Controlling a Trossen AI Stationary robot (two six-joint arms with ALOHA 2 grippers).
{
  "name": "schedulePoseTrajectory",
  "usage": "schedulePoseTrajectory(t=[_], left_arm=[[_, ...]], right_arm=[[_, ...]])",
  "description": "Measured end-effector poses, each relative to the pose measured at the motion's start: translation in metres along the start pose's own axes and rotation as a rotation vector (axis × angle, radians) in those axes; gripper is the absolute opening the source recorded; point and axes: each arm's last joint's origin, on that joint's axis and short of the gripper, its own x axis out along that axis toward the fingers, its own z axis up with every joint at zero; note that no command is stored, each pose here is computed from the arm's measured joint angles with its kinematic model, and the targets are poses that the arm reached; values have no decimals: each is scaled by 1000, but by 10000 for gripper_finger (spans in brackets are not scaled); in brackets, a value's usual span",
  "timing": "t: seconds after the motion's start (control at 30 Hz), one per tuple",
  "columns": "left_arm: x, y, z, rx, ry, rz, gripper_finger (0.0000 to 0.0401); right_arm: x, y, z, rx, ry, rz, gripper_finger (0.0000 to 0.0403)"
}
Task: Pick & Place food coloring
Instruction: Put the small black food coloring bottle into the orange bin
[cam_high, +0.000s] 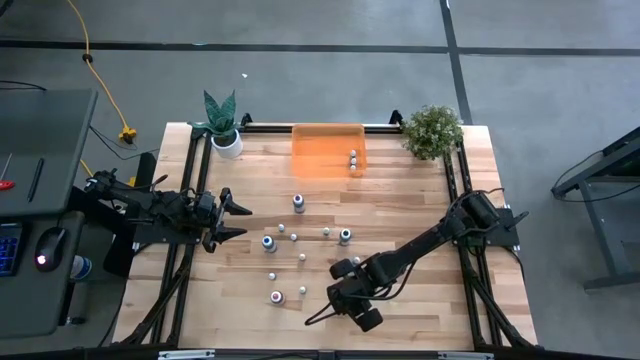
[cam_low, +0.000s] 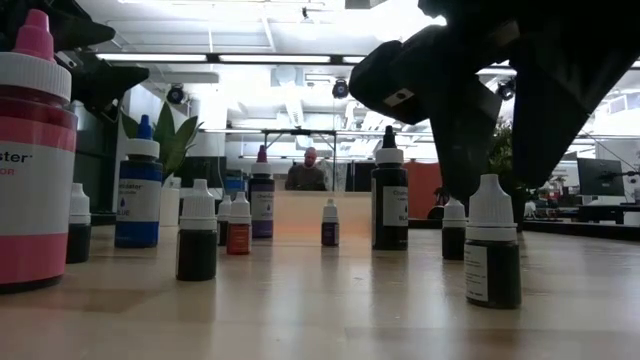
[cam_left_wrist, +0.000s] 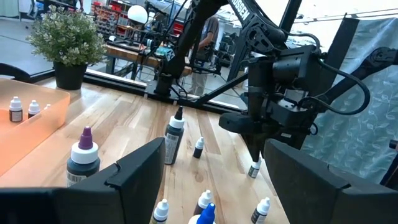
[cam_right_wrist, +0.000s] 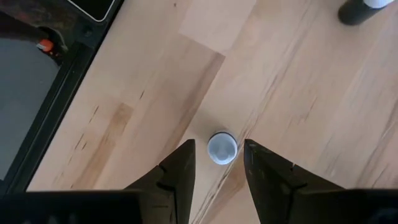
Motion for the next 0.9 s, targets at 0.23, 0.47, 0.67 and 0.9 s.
schedulePoseTrajectory(t=[0.23, 0.47, 0.67, 0.9], left_arm=[[0, 0, 0, 0, 0, 0, 271], [0, 0, 0, 0, 0, 0, 271], [0, 0, 0, 0, 0, 0, 271], [0, 0, 0, 0, 0, 0, 271]], right_arm=[[0, 0, 0, -32, 1, 8, 126], [0, 0, 0, -58, 3, 3, 126], [12, -2, -2, -56, 21, -4, 126], [13, -3, -2, -52, 16, -36, 126]])
